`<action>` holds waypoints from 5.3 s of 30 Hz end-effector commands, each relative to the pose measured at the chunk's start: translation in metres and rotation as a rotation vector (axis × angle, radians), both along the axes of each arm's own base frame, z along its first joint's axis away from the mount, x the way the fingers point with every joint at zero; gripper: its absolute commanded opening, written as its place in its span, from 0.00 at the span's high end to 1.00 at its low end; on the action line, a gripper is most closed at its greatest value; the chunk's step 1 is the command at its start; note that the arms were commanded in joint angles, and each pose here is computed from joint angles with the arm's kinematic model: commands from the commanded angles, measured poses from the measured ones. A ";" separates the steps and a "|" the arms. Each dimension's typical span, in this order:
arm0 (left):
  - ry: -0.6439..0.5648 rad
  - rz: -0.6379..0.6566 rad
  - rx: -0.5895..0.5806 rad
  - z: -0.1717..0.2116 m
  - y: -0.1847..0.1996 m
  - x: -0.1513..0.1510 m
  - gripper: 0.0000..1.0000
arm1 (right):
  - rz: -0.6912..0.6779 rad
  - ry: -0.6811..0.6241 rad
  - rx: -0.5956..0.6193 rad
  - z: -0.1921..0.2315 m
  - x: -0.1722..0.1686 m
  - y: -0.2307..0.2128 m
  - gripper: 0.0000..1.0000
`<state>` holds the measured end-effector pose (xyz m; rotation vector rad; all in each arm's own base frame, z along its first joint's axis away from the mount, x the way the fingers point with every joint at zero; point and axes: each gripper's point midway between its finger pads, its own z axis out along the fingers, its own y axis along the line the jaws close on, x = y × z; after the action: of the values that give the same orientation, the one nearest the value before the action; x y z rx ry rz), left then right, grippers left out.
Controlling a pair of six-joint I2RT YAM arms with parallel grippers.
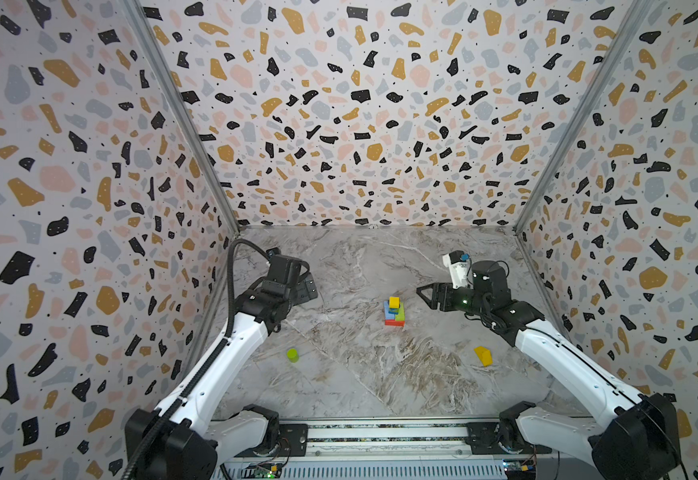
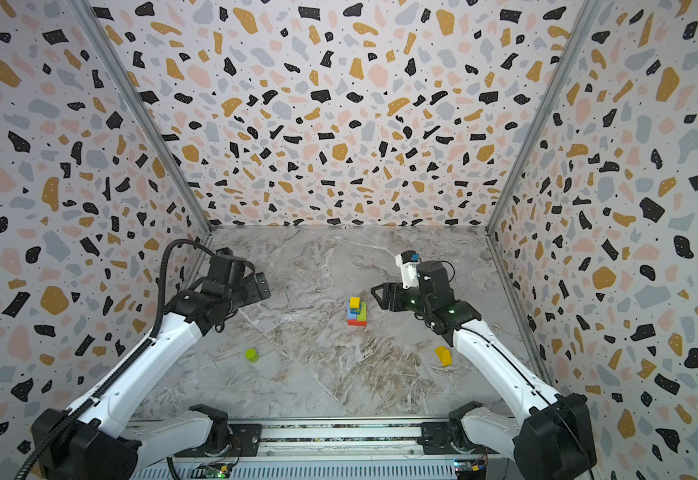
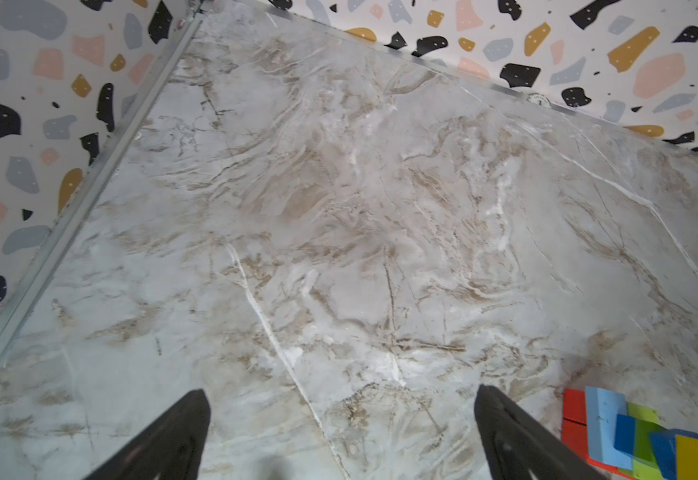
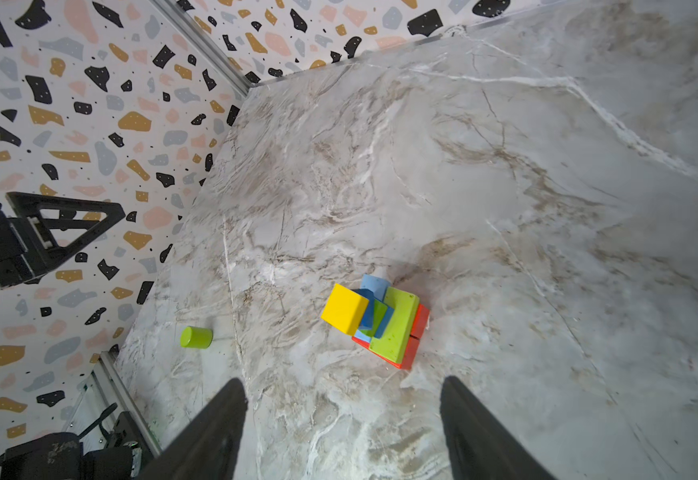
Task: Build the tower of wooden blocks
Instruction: 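Open and withdraw the left gripper while the right gripper reaches for the cylinder, then lower the right gripper over the lime-green cylinder and close on it, then lift the green cylinder and carry it with the right gripper over the stack, then lower the green cylinder onto the yellow cube atop the stack with the right gripper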
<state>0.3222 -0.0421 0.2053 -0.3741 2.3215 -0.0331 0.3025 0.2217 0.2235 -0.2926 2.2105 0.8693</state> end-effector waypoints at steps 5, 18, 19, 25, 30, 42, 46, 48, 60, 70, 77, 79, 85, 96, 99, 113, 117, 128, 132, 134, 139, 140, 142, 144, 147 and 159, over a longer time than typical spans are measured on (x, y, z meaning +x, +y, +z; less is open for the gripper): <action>-0.118 0.081 -0.036 0.007 0.033 -0.011 0.00 | 0.101 0.017 -0.131 -0.007 -0.004 0.070 0.25; -0.275 0.323 -0.128 0.001 0.094 -0.035 0.00 | 0.336 0.047 -0.186 -0.052 -0.037 0.205 0.29; -0.277 0.327 -0.125 0.003 0.095 -0.035 0.00 | 0.352 0.048 -0.184 -0.057 -0.041 0.214 0.30; -0.256 0.317 -0.144 -0.009 0.093 -0.035 0.00 | 0.418 0.056 -0.166 -0.073 -0.057 0.256 0.29; -0.319 0.339 -0.138 0.007 0.098 -0.042 0.00 | 0.457 0.054 -0.174 -0.095 -0.066 0.288 0.27; -0.330 0.329 -0.155 0.004 0.095 -0.044 0.00 | 0.553 0.047 -0.161 -0.121 -0.095 0.341 0.22; -0.329 0.325 -0.160 0.003 0.094 -0.043 0.00 | 0.572 0.045 -0.148 -0.122 -0.100 0.352 0.22; -0.328 0.325 -0.160 0.003 0.094 -0.043 0.00 | 0.580 0.043 -0.147 -0.122 -0.103 0.356 0.22; -0.322 0.316 -0.168 0.001 0.092 -0.042 0.00 | 0.575 0.052 -0.186 -0.143 -0.103 0.369 0.23; -0.311 0.303 -0.177 -0.003 0.089 -0.040 0.00 | 0.556 0.032 -0.239 -0.154 -0.099 0.373 0.34; -0.303 0.294 -0.184 -0.006 0.087 -0.038 0.00 | 0.542 0.034 -0.265 -0.158 -0.099 0.370 0.47; -0.305 0.293 -0.185 -0.005 0.087 -0.038 0.00 | 0.544 0.035 -0.268 -0.158 -0.099 0.369 0.48; -0.302 0.292 -0.186 -0.006 0.087 -0.038 0.00 | 0.551 0.022 -0.283 -0.158 -0.105 0.369 0.46; -0.304 0.291 -0.186 -0.007 0.086 -0.039 0.00 | 0.502 0.002 -0.357 -0.161 -0.099 0.355 0.51; -0.304 0.290 -0.186 -0.007 0.086 -0.039 0.00 | 0.488 -0.006 -0.367 -0.159 -0.097 0.350 0.55; -0.300 0.296 -0.182 -0.008 0.087 -0.039 0.00 | 0.423 -0.051 -0.404 -0.144 -0.085 0.329 0.69; -0.300 0.298 -0.181 -0.008 0.088 -0.039 0.00 | 0.409 -0.060 -0.395 -0.135 -0.081 0.322 0.72; -0.300 0.219 -0.191 -0.007 0.077 -0.033 0.00 | 0.390 -0.036 -0.436 -0.103 -0.070 0.289 0.76; -0.292 0.158 -0.215 -0.009 0.066 -0.029 0.00 | 0.365 -0.033 -0.471 -0.085 -0.060 0.263 0.76; -0.275 0.141 -0.224 -0.013 0.063 -0.027 0.00 | 0.348 -0.039 -0.483 -0.075 -0.054 0.250 0.76; -0.225 0.060 -0.297 -0.024 0.043 -0.017 0.00 | 0.300 -0.037 -0.501 -0.051 -0.038 0.211 0.76; -0.210 0.044 -0.311 -0.027 0.038 -0.016 0.00 | 0.289 -0.036 -0.506 -0.048 -0.035 0.204 0.76; -0.190 0.016 -0.321 -0.028 0.030 -0.012 0.00 | 0.260 -0.035 -0.506 -0.039 -0.027 0.186 0.76; -0.182 -0.005 -0.312 -0.027 0.022 -0.009 0.00 | 0.236 -0.032 -0.504 -0.031 -0.021 0.170 0.76; -0.180 -0.037 -0.281 -0.024 0.007 -0.007 0.00 | 0.202 -0.021 -0.518 -0.022 -0.011 0.146 0.76; -0.107 -0.160 -0.274 -0.054 -0.054 -0.001 0.00 | 0.067 0.014 -0.599 -0.018 0.015 0.064 0.75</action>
<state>0.3108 -0.0892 0.1416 -0.3218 2.2868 -0.4335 0.3204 0.3035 0.2002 -0.6426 2.4337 0.2570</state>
